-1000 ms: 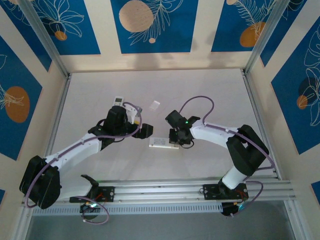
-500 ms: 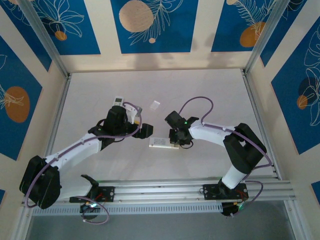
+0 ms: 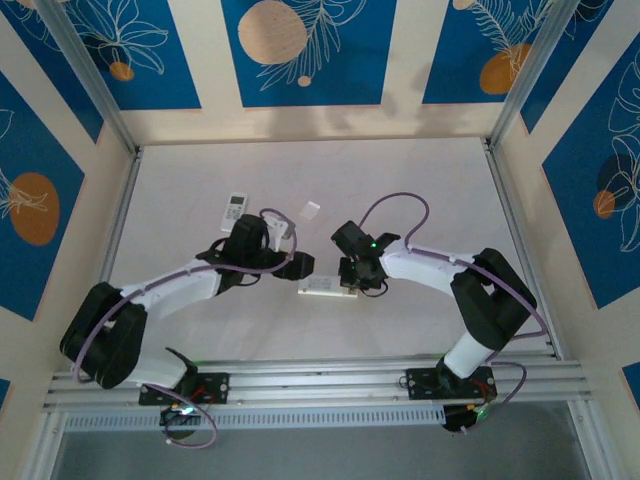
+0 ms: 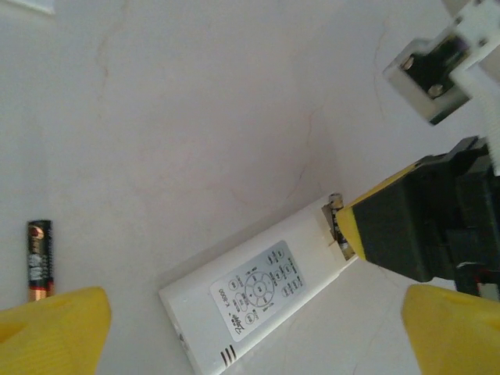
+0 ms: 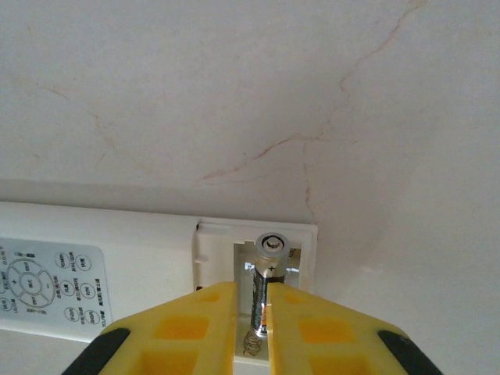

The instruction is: Load the batteries into the remote control

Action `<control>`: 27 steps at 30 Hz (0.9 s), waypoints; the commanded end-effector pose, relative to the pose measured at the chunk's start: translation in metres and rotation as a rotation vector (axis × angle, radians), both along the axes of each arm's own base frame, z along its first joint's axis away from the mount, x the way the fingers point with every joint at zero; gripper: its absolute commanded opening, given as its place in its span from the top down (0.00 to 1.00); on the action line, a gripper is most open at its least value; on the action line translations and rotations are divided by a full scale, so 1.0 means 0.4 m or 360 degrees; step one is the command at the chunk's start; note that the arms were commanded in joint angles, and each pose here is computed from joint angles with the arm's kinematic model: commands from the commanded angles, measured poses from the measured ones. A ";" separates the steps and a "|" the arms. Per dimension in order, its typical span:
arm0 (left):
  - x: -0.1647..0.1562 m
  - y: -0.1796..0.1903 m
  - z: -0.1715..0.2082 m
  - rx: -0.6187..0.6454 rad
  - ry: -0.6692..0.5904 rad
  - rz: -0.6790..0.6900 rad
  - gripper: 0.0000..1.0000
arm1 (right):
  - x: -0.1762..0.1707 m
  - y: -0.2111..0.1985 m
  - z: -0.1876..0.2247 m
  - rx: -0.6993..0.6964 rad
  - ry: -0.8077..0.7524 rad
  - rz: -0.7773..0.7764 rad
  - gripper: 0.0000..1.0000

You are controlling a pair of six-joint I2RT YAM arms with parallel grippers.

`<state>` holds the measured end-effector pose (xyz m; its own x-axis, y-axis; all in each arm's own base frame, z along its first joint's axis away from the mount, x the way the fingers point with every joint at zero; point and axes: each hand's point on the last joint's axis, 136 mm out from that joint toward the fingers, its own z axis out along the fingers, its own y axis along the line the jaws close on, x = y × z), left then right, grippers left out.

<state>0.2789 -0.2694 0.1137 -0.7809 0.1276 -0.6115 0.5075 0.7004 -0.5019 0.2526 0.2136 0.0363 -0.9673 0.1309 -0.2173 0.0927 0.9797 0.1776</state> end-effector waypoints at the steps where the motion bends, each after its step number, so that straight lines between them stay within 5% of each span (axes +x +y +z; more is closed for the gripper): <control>1: -0.011 -0.033 -0.016 -0.0055 0.0052 -0.0036 0.11 | -0.015 -0.002 -0.018 0.0003 0.0065 -0.0031 0.82; 15: -0.012 -0.027 -0.083 0.0051 0.0118 0.0013 0.20 | 0.004 0.003 0.064 0.0132 -0.0041 -0.0061 0.78; 27: -0.030 -0.012 -0.157 0.0185 0.0303 0.0077 0.36 | 0.003 -0.022 0.008 0.0063 0.0027 -0.0112 0.79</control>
<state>0.2699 -0.2734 0.0571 -0.8751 0.1327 -0.4654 0.3905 0.7616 -0.5172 0.2580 0.2077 0.0501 -0.9557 0.1903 -0.2243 0.1373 0.9630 0.2320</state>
